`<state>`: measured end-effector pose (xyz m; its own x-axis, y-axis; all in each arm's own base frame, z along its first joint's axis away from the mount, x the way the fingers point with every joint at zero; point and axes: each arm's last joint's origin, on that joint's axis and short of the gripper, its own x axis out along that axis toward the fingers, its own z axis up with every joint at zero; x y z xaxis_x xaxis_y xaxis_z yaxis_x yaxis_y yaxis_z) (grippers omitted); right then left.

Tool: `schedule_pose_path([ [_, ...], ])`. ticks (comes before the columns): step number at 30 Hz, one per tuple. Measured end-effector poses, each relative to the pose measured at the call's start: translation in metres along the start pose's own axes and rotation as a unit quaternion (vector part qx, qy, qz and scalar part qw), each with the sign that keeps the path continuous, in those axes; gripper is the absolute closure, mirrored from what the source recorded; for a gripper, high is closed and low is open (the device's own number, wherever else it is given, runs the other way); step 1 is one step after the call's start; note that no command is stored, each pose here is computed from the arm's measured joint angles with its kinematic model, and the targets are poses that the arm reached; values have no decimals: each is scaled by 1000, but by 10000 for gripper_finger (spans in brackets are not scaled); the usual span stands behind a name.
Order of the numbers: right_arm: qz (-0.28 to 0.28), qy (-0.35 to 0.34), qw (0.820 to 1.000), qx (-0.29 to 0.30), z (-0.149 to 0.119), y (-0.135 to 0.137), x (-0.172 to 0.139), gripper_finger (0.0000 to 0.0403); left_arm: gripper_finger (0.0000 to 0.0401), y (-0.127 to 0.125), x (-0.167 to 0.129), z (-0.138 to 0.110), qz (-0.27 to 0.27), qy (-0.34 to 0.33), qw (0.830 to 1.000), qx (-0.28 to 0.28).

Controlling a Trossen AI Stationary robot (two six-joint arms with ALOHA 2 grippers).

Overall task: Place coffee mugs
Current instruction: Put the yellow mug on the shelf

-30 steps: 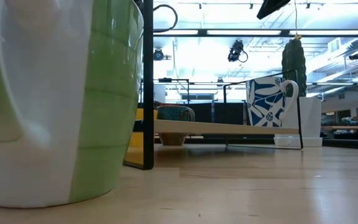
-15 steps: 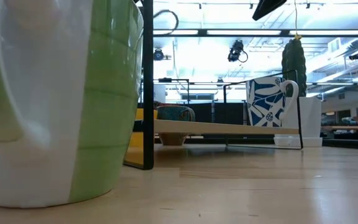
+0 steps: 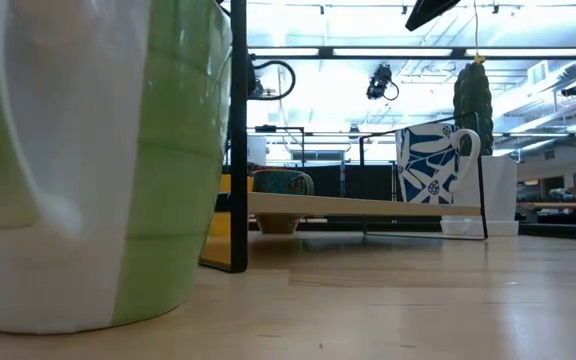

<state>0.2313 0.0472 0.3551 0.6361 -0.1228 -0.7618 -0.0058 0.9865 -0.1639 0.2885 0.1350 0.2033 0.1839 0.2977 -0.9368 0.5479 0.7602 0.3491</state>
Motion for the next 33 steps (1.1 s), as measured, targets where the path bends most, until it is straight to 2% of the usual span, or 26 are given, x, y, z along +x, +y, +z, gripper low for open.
schedule_pose_path([
  [9,3,0,1000,0,0,0,0,231,294,-1,5,3,-7,3,1000,5],
  [15,5,-1,1000,1,0,0,0,231,375,-8,4,8,-25,1,1000,14],
  [24,5,-3,1000,1,1,0,0,231,377,-19,-7,15,-42,-10,999,30],
  [33,3,-3,1000,2,1,0,0,231,377,-19,-43,14,14,-49,999,18],
])
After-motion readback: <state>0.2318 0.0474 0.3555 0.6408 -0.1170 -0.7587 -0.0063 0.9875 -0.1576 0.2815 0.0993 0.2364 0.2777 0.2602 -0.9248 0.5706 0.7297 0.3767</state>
